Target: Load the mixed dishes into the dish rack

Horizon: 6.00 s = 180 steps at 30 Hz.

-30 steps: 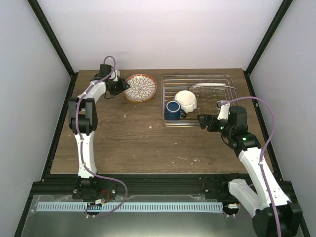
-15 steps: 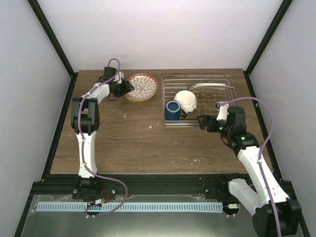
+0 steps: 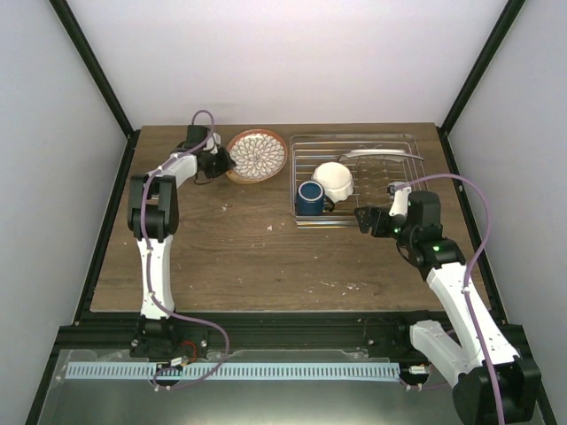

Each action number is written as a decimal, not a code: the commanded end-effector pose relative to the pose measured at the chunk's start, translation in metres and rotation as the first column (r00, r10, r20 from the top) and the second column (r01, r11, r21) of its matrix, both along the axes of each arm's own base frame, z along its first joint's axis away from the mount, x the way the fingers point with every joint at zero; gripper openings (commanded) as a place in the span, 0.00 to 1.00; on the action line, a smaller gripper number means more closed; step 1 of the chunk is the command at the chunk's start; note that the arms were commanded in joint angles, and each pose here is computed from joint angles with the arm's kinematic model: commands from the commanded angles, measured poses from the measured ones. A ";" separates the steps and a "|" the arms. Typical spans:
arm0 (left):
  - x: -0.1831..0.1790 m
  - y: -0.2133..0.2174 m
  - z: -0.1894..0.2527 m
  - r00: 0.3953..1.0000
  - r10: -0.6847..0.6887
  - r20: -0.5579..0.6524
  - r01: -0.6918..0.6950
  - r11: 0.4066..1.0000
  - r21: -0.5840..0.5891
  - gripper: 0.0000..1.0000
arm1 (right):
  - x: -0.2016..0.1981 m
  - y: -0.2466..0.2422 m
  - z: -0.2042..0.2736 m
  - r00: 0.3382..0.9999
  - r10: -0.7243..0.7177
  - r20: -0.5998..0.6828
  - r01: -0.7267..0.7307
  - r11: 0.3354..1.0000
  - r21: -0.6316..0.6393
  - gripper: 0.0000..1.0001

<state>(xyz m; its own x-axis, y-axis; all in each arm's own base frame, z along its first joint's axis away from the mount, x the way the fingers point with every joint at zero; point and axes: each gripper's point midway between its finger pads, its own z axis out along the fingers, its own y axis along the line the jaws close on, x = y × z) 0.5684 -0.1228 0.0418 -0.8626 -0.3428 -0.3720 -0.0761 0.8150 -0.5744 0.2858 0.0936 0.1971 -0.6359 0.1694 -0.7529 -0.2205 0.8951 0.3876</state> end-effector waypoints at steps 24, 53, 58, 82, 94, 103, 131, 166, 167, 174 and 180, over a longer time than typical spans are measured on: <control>-0.022 0.006 0.029 0.997 0.063 0.045 -0.048 0.959 -0.278 0.00 | -0.002 -0.012 0.020 0.984 -0.092 0.150 0.089 0.996 0.026 0.82; -0.069 0.021 0.128 0.945 0.156 0.288 -0.045 0.933 -0.358 0.00 | -0.005 0.018 -0.009 0.995 0.100 0.008 -0.100 0.994 0.047 0.93; -0.100 0.021 0.143 0.929 0.167 0.332 -0.039 0.932 -0.360 0.00 | -0.009 0.030 0.001 0.987 0.150 0.049 -0.155 0.982 0.110 0.93; -0.275 -0.048 0.183 0.904 -0.063 0.422 0.177 0.956 -0.236 0.00 | -0.017 0.112 0.012 0.944 0.323 0.061 -0.328 0.913 0.243 0.92; -0.296 -0.057 0.166 0.915 -0.102 0.389 0.197 0.957 -0.213 0.00 | -0.010 0.141 0.021 0.926 0.367 0.091 -0.378 0.898 0.226 0.93; -0.302 -0.067 0.158 0.917 -0.128 0.377 0.225 0.947 -0.228 0.00 | -0.009 0.152 0.012 0.914 0.397 0.081 -0.405 0.882 0.240 0.93; -0.314 -0.091 0.150 0.921 -0.134 0.365 0.261 0.909 -0.325 0.00 | -0.013 0.206 -0.014 0.843 0.537 0.044 -0.528 0.809 0.258 0.37; -0.322 -0.074 0.090 0.951 -0.175 0.254 0.217 0.965 -0.146 0.75 | -0.010 0.181 0.015 0.860 0.497 0.118 -0.505 0.861 0.056 0.01; -0.322 -0.072 0.088 0.953 -0.173 0.249 0.211 0.968 -0.136 0.76 | -0.011 0.180 0.017 0.859 0.498 0.119 -0.506 0.862 0.044 0.01; -0.321 -0.068 0.078 0.956 -0.176 0.236 0.204 0.974 -0.101 0.77 | -0.016 0.152 0.029 0.864 0.496 0.079 -0.481 0.863 -0.155 0.01; -0.324 -0.067 0.078 0.953 -0.179 0.244 0.209 0.972 -0.103 0.77 | -0.024 0.122 0.071 0.861 0.482 0.160 -0.419 0.853 -0.311 0.01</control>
<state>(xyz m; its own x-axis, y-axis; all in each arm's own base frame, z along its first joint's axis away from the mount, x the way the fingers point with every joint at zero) 0.2471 -0.1924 0.1226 -0.8180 -0.2470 -0.5195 0.2105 0.7120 -0.6699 0.2613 0.2280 0.1963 -0.5795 -0.3091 -0.7541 -0.6454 0.7390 0.1931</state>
